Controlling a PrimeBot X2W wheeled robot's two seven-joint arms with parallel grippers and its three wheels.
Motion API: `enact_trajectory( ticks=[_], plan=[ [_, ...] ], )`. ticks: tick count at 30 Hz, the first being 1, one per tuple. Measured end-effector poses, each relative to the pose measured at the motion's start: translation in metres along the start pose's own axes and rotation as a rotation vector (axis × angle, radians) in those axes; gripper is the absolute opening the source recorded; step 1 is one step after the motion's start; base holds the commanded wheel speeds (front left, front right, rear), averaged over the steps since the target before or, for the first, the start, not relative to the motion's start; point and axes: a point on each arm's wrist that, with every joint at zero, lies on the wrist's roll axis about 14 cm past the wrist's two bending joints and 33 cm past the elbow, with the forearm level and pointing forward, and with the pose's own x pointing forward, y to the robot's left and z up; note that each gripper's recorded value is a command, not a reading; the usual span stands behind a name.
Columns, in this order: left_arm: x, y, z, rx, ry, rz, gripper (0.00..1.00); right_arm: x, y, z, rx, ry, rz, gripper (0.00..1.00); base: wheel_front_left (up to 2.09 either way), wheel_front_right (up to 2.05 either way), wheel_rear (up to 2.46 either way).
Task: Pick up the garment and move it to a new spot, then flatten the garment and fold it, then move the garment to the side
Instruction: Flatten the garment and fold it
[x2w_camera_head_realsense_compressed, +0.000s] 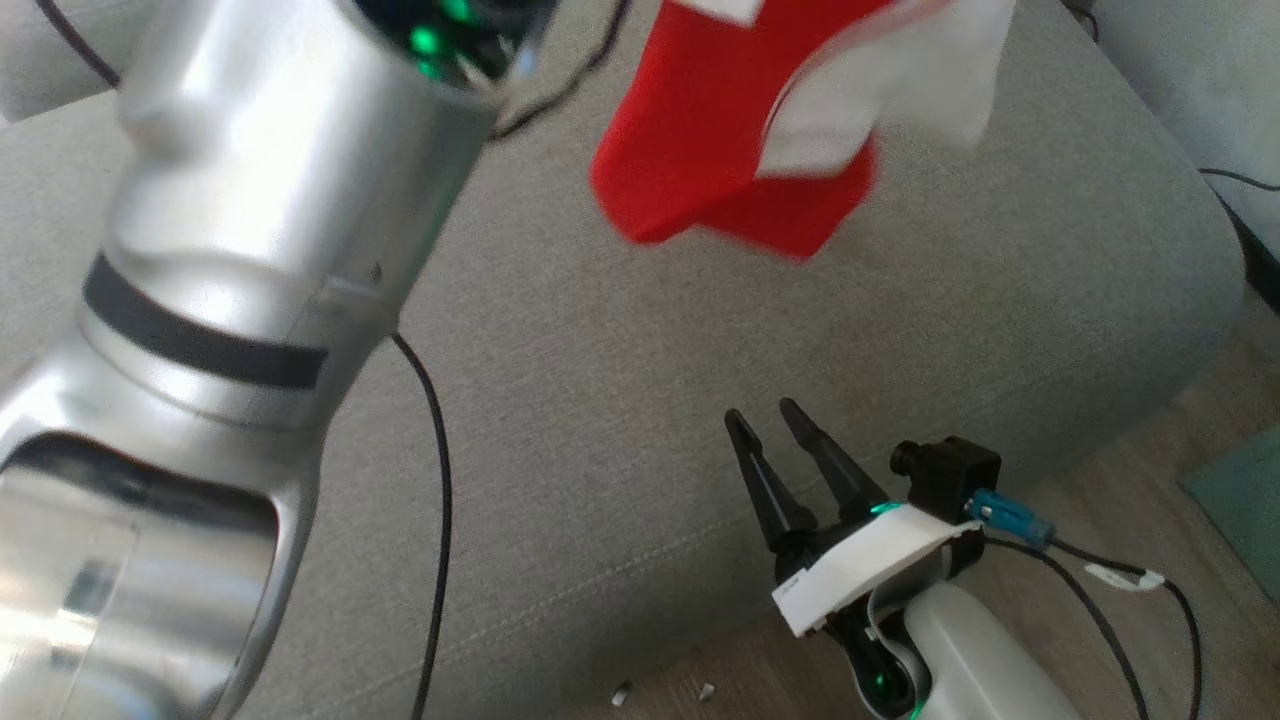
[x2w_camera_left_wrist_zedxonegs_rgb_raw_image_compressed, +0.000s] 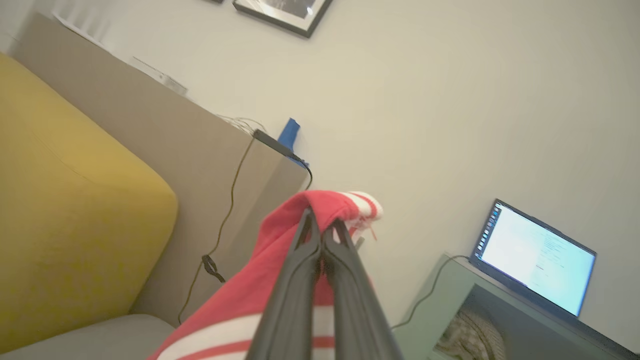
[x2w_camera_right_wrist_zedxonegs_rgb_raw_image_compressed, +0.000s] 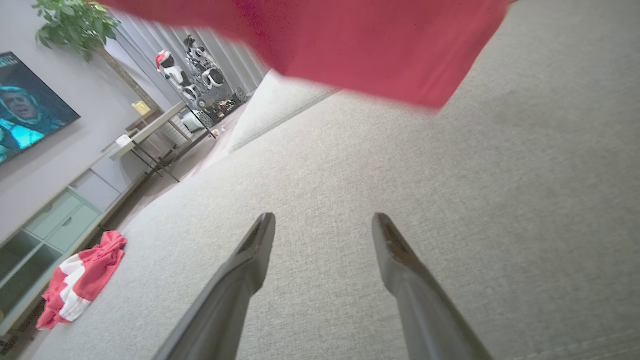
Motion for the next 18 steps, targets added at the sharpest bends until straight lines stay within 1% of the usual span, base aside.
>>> enact_trajectory(
  ticks=[2, 4, 5, 7, 9, 11, 13, 15, 18],
  plan=[
    [0.0, 0.015, 0.002, 0.017, -0.004, 0.064, 0.0, 0.0, 0.001, -0.003, 0.003, 0.003, 0.002, 1.0, 0.0, 0.0, 0.0],
    [-0.013, 0.053, -0.012, 0.014, 0.033, 0.182, 0.0, 0.001, 0.002, -0.005, 0.004, 0.008, 0.007, 1.0, 0.0, 0.0, 0.0],
    [-0.027, 0.08, -0.023, 0.008, 0.061, 0.261, 0.0, 0.001, 0.003, -0.006, 0.003, 0.01, 0.01, 1.0, 0.0, 0.0, 0.0],
    [-0.071, 0.142, -0.05, -0.014, 0.125, 0.448, 0.0, 0.003, 0.005, -0.008, -0.001, 0.015, 0.019, 1.0, 0.0, 0.0, 0.0],
    [-0.132, 0.2, -0.072, -0.049, 0.173, 0.642, 0.0, 0.005, 0.009, -0.01, -0.006, 0.025, 0.032, 1.0, 0.0, 0.0, 0.0],
    [-0.195, 0.243, -0.084, -0.084, 0.175, 0.812, 0.0, 0.008, 0.013, -0.013, -0.017, 0.037, 0.047, 1.0, 0.0, 0.0, 0.0],
    [-0.246, 0.269, -0.084, -0.112, 0.14, 0.938, 0.0, 0.011, 0.017, -0.015, -0.024, 0.046, 0.063, 1.0, 0.0, 0.0, 0.0],
    [-0.289, 0.286, -0.079, -0.126, 0.094, 1.037, 0.0, 0.014, 0.021, -0.017, -0.031, 0.056, 0.077, 1.0, 0.0, 0.0, 0.0],
    [-0.338, 0.299, -0.075, -0.111, 0.055, 1.115, 0.0, 0.018, 0.024, -0.021, -0.042, 0.073, 0.088, 1.0, 0.0, 0.0, 0.0]
  ],
)
